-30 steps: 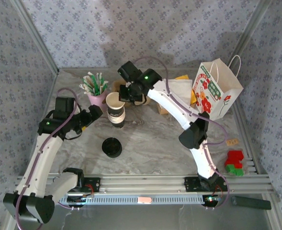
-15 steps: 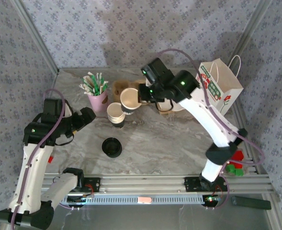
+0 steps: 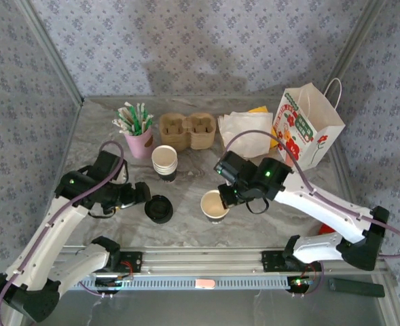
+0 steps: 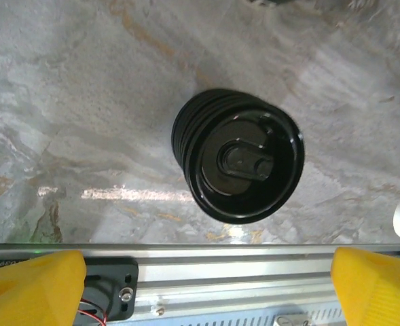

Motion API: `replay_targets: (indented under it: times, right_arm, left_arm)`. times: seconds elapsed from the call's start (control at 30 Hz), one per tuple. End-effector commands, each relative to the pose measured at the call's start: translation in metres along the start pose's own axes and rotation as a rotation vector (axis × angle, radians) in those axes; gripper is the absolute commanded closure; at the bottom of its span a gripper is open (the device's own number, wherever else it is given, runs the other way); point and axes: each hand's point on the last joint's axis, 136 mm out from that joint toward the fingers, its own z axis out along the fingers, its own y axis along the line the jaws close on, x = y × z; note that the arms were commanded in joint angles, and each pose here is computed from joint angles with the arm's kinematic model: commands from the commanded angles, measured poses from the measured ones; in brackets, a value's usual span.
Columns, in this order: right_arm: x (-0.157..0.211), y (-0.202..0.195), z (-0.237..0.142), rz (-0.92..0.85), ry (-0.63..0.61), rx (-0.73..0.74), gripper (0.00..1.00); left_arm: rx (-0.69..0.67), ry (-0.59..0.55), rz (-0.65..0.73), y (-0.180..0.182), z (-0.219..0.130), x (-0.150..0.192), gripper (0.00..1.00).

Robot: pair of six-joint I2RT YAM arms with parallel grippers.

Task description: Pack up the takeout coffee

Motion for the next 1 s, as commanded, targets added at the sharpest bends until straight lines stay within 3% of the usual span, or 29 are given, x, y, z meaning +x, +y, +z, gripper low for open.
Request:
replay_targets:
  times: [0.0, 0.5, 0.97]
  right_arm:
    - [-0.011, 0.006, 0.006, -0.011, -0.079, -0.033, 0.98]
    - [0.002, 0.020, 0.049, -0.080, 0.010, -0.029, 0.98]
    - [0.007, 0.025, 0.066, -0.090, 0.029, -0.029, 0.98]
  left_arm:
    - [-0.026, 0.029, -0.013, 0.006, 0.008, 0.011, 0.07]
    - [-0.042, 0.067, -0.050, 0.012, 0.038, 0.019, 0.17]
    - [-0.045, 0.072, -0.054, 0.012, 0.046, 0.019, 0.19]
